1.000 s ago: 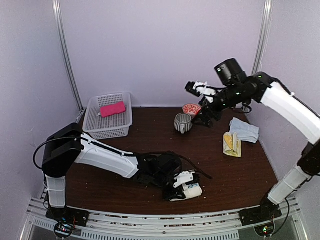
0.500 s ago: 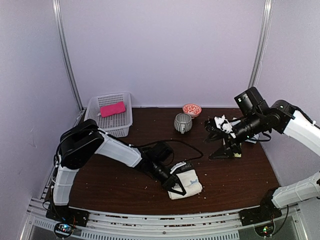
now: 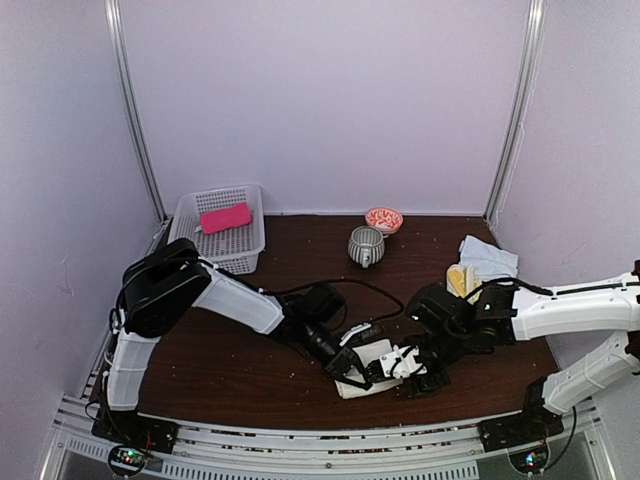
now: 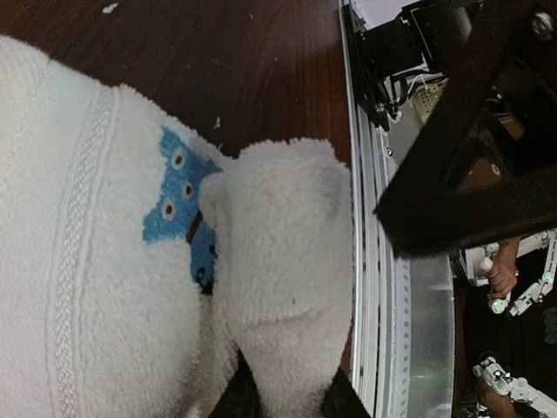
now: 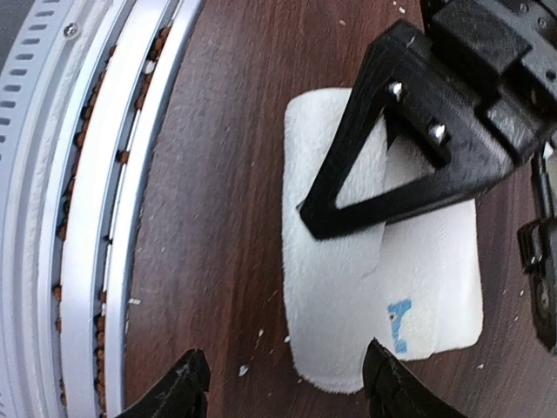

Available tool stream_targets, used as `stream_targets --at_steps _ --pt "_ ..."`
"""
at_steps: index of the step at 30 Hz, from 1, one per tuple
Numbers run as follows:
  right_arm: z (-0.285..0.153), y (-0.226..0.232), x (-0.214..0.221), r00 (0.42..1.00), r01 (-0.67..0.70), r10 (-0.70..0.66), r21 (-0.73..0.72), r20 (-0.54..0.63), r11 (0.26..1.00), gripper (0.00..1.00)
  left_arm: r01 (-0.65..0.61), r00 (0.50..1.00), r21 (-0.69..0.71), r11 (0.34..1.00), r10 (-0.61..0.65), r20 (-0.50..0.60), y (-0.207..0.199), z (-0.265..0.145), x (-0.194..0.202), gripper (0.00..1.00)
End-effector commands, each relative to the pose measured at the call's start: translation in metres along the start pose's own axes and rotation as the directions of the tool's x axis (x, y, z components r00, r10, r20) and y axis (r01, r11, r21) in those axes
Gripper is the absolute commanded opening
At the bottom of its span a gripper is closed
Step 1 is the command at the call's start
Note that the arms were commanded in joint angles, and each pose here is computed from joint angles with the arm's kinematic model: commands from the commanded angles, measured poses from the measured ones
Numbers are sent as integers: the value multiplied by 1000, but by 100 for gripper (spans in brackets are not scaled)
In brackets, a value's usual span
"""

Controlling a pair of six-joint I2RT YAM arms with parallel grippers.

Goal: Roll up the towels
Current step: Roll the towel at the center of the board.

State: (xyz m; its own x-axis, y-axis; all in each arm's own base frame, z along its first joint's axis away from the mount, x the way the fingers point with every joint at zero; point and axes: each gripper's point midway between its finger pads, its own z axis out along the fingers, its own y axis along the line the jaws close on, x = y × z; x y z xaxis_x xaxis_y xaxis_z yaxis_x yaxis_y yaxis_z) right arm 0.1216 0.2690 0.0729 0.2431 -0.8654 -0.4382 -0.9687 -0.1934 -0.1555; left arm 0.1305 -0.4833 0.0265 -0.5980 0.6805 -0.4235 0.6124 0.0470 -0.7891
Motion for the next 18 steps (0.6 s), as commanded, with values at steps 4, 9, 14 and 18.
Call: stream_targets --at_steps 4,9,14,18 --pt "20 -21 -20 996 84 -89 169 19 982 62 139 986 -90 986 -146 -85 34 5 38 20" --pt "37 -15 -5 995 97 -92 134 -48 986 58 138 985 -96 986 -147 -87 36 5 39 20" --pt "45 -14 7 991 106 -94 131 -93 986 49 118 987 -113 987 -129 -94 37 3 39 25" --pt "53 -10 12 989 96 -85 96 -118 991 34 62 994 -162 985 -77 -84 35 -6 32 33"
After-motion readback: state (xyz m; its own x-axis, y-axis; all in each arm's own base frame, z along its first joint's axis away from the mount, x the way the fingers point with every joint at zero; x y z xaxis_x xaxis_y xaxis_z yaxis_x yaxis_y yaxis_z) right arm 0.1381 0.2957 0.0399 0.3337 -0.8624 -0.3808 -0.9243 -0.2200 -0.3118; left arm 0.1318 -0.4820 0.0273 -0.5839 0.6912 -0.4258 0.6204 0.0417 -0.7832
